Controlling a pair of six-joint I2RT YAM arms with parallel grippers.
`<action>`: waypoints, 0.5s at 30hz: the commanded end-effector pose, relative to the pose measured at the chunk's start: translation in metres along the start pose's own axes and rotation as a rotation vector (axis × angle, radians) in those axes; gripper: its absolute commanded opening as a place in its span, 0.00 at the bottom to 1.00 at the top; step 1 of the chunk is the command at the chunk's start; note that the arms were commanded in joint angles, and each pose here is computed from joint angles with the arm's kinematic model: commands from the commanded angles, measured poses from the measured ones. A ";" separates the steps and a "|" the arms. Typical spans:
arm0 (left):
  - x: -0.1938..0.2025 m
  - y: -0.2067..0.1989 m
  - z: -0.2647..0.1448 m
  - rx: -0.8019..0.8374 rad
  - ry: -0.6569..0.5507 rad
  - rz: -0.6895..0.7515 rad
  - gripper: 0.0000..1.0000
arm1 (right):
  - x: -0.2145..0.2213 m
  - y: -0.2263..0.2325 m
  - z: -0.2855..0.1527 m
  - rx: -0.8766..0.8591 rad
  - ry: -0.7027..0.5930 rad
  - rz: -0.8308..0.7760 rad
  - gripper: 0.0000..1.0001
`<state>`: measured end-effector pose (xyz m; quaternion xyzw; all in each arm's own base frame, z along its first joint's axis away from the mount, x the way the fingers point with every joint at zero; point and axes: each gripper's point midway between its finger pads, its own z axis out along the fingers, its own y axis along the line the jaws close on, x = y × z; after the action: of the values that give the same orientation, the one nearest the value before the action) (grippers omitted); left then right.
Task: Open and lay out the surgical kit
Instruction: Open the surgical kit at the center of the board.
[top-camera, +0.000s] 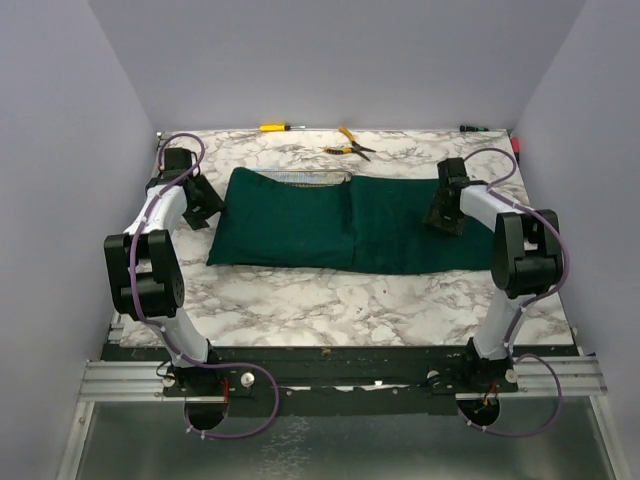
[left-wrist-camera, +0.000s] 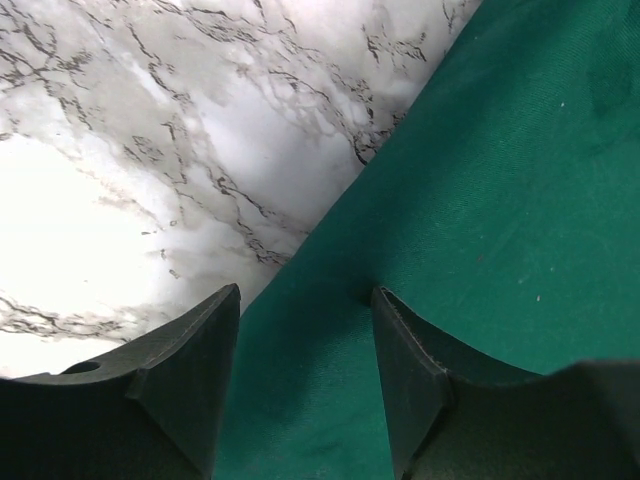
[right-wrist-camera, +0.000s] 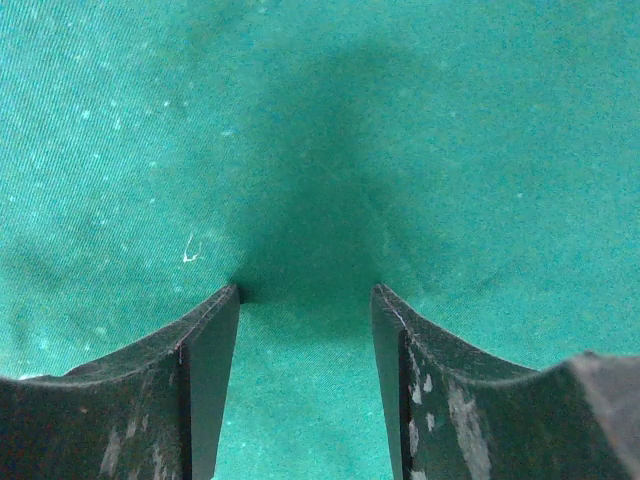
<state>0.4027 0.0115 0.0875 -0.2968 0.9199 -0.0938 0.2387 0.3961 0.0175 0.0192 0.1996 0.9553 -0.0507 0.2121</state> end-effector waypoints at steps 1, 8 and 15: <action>0.014 -0.013 0.008 0.061 0.077 -0.026 0.57 | 0.027 -0.068 0.023 0.226 0.085 0.040 0.57; -0.021 -0.014 -0.016 0.020 -0.070 -0.016 0.56 | 0.018 -0.100 0.045 0.259 0.111 0.122 0.56; -0.021 -0.031 -0.028 0.126 -0.071 0.056 0.57 | -0.028 -0.078 0.010 0.141 0.005 0.165 0.56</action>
<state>0.4162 0.0075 0.1076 -0.2905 0.9135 -0.1078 0.2635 0.4073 -0.0557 0.0208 0.2951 0.9259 -0.0750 0.2236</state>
